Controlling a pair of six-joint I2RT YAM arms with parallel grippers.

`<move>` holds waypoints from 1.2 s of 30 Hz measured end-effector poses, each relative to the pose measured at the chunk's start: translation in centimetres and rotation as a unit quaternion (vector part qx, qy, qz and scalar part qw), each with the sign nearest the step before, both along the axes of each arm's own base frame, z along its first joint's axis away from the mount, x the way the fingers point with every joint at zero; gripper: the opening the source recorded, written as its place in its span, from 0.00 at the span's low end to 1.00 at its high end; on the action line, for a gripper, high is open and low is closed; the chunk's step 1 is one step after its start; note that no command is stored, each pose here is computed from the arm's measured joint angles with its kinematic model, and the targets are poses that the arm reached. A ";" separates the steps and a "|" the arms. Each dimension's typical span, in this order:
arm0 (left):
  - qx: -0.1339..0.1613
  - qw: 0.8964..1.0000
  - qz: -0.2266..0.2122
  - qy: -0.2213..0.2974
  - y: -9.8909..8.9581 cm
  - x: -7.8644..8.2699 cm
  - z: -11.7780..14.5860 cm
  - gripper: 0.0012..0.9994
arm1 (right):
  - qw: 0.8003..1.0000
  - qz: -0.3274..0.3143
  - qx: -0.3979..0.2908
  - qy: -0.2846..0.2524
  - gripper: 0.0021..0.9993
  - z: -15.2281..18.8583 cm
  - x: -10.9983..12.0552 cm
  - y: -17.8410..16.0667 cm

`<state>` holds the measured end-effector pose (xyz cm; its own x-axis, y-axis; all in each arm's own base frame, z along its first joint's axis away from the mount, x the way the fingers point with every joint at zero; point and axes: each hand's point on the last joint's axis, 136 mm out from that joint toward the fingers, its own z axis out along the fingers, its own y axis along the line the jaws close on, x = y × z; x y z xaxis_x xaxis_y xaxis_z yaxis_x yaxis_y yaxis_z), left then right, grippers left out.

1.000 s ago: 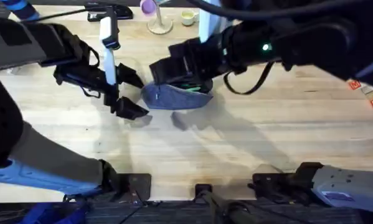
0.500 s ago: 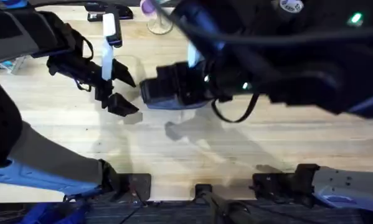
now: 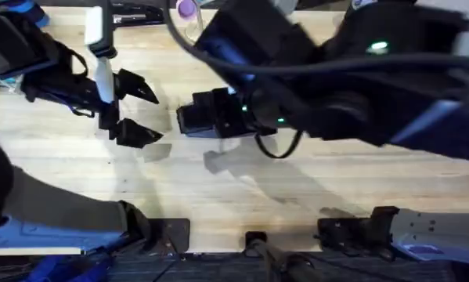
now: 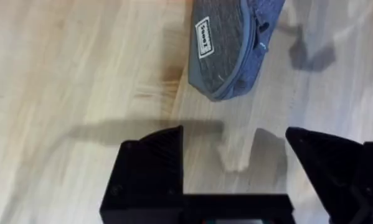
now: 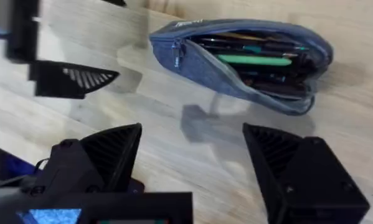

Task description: Unzip the bag, pick up the pens from the table one at a time and place them inside, then zip the bag closed.

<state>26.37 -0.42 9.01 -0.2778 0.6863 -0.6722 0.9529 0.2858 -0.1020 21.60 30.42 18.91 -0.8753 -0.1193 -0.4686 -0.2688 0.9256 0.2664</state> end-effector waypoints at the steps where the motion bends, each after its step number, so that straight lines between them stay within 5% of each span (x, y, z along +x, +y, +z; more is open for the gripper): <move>1: -0.001 1.000 0.000 -0.007 0.1 0.0 0.2 1.00 | 1.000 -0.002 0.000 0.002 1.00 -0.4 0.1 0.3; 27: -0.010 0.999 -0.007 -0.033 0.1 0.3 0.8 1.00 | 0.999 -0.002 0.039 -0.014 1.00 -5.7 3.2 7.5; 36: -0.011 0.999 -0.007 -0.033 0.1 0.3 0.8 1.00 | 0.999 -0.025 0.000 -0.031 0.96 -8.7 4.7 7.2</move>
